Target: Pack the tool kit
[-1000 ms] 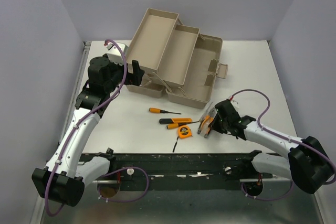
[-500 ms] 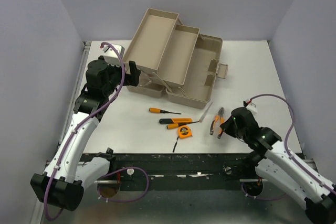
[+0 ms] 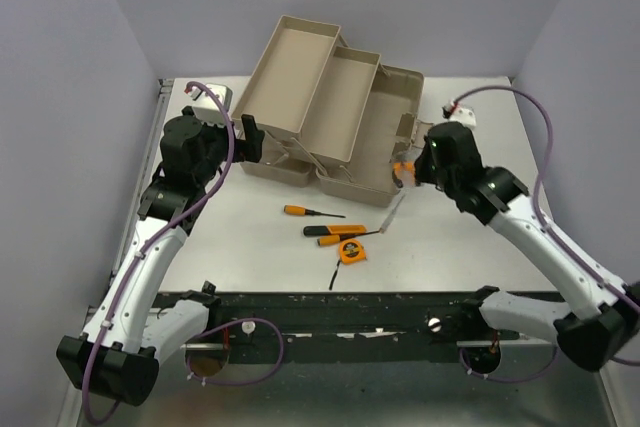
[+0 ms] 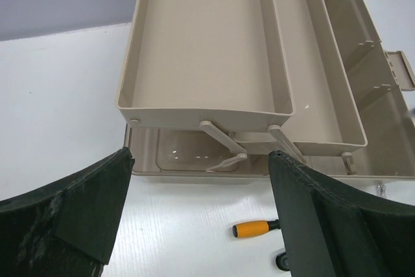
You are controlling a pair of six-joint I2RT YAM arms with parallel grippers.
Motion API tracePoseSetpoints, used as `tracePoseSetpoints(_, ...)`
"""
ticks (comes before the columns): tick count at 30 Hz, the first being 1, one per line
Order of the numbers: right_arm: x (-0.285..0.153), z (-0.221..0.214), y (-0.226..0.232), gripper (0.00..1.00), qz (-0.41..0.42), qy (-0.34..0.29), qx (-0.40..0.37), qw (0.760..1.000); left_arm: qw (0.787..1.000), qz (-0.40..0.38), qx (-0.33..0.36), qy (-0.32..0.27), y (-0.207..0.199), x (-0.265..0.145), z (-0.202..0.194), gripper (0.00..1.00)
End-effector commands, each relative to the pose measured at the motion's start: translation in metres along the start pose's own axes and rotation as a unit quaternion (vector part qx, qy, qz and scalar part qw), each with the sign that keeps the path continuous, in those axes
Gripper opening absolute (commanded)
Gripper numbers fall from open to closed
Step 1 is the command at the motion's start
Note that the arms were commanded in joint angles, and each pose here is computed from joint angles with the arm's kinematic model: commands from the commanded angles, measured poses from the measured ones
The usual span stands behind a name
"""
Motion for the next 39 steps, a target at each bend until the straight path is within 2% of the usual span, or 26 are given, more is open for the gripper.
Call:
tracePoseSetpoints(1, 0.038, 0.037, 0.034, 0.01, 0.005, -0.014, -0.067, 0.998, 1.000, 0.009, -0.010, -0.023, 0.001, -0.006, 0.005, 0.99)
tracePoseSetpoints(5, 0.093, 0.040, 0.052, 0.01, 0.008, 0.048, -0.057, 0.997, 1.000, 0.015, -0.008, -0.023, 0.002, -0.007, 0.005, 0.99)
tracePoseSetpoints(9, 0.123, 0.033, 0.064, 0.01, 0.003, 0.074, -0.056, 0.996, 0.999, 0.019, -0.006, -0.026, 0.003, -0.009, 0.007, 0.99)
tracePoseSetpoints(15, 0.118, 0.028, 0.065, 0.00, 0.029, 0.074, -0.047, 0.996, 0.999, 0.027, -0.003, -0.022, 0.006, -0.009, 0.006, 0.99)
tracePoseSetpoints(20, 0.094, 0.032, 0.056, 0.01, 0.034, 0.060, -0.051, 0.996, 1.000, 0.021, -0.004, -0.021, 0.004, -0.007, 0.006, 0.99)
tracePoseSetpoints(22, 0.082, 0.030, 0.046, 0.11, 0.024, 0.058, -0.042, 0.997, 1.000, 0.023, -0.004, -0.015, 0.004, -0.005, 0.003, 0.99)
tracePoseSetpoints(26, 0.058, 0.009, 0.021, 0.49, 0.007, 0.084, -0.032, 0.996, 1.000, 0.020, -0.004, -0.011, 0.004, -0.003, 0.002, 0.99)
tracePoseSetpoints(28, 0.048, 0.000, 0.011, 0.60, 0.002, 0.099, -0.029, 0.995, 1.000, 0.016, -0.006, -0.009, 0.003, -0.002, 0.001, 0.99)
tracePoseSetpoints(32, 0.038, -0.014, 0.008, 0.68, 0.021, 0.133, -0.025, 0.991, 1.000, 0.007, -0.010, -0.003, 0.000, 0.001, -0.001, 0.99)
tracePoseSetpoints(39, 0.056, -0.023, 0.022, 0.65, 0.032, 0.177, -0.014, 0.984, 1.000, 0.008, -0.010, -0.002, 0.000, 0.002, -0.003, 0.99)
Point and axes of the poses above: each gripper's point midway between its finger pads, its own x axis out along the fingers, its own y axis along the line the jaws close on, z = x × y, the point moved 6 cm from there along -x, back along the fingers, and after that the axes turned 11 degrees about x, right-handed, at the moved point
